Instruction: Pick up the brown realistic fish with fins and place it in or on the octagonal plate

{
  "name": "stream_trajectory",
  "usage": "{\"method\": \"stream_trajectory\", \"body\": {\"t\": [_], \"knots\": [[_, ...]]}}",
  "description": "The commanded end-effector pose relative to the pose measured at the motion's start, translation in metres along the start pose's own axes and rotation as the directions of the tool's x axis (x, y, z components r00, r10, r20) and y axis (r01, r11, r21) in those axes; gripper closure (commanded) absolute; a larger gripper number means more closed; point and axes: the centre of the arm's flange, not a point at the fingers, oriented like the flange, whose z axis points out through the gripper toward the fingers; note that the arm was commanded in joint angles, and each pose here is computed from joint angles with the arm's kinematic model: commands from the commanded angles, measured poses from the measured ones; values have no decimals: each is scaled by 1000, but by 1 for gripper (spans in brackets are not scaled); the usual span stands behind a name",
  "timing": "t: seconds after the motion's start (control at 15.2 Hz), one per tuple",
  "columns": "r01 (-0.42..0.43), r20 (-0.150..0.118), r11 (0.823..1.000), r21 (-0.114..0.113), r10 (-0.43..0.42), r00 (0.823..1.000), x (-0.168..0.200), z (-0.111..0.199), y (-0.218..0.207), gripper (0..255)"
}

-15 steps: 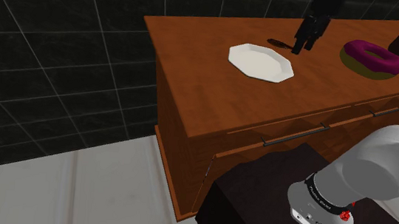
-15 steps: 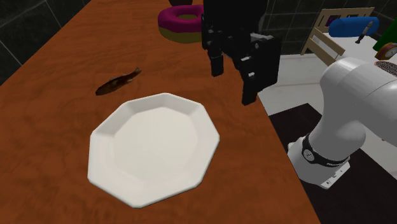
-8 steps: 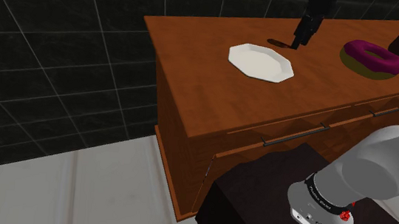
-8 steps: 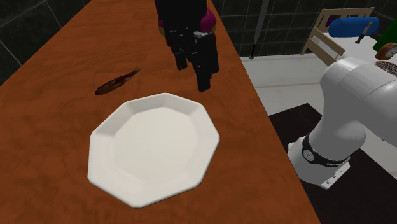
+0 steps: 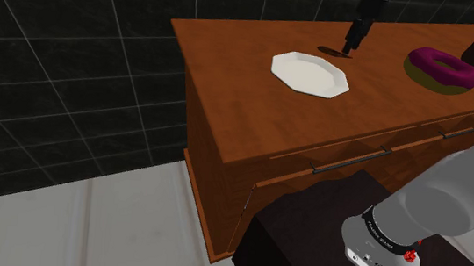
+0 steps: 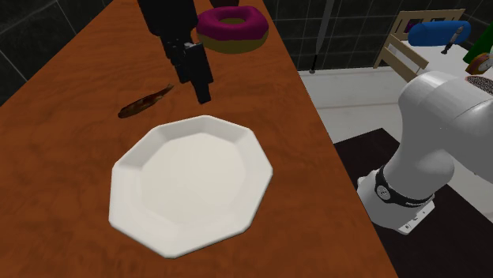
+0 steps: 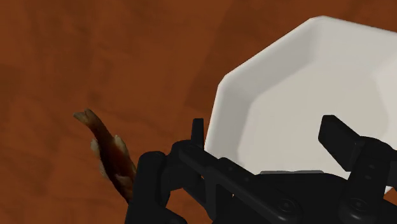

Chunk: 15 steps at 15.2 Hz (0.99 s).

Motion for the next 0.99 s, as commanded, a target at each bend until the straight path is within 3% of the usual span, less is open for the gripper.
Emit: {"method": "stream_trajectory", "body": {"t": [0.0,0.59,0.92], "knots": [[20,0,1000,-2,-20,1000,9,1,22,0],[96,0,995,-6,-96,995,62,17,124,0],[96,0,995,-6,-96,995,62,43,124,0]]}}
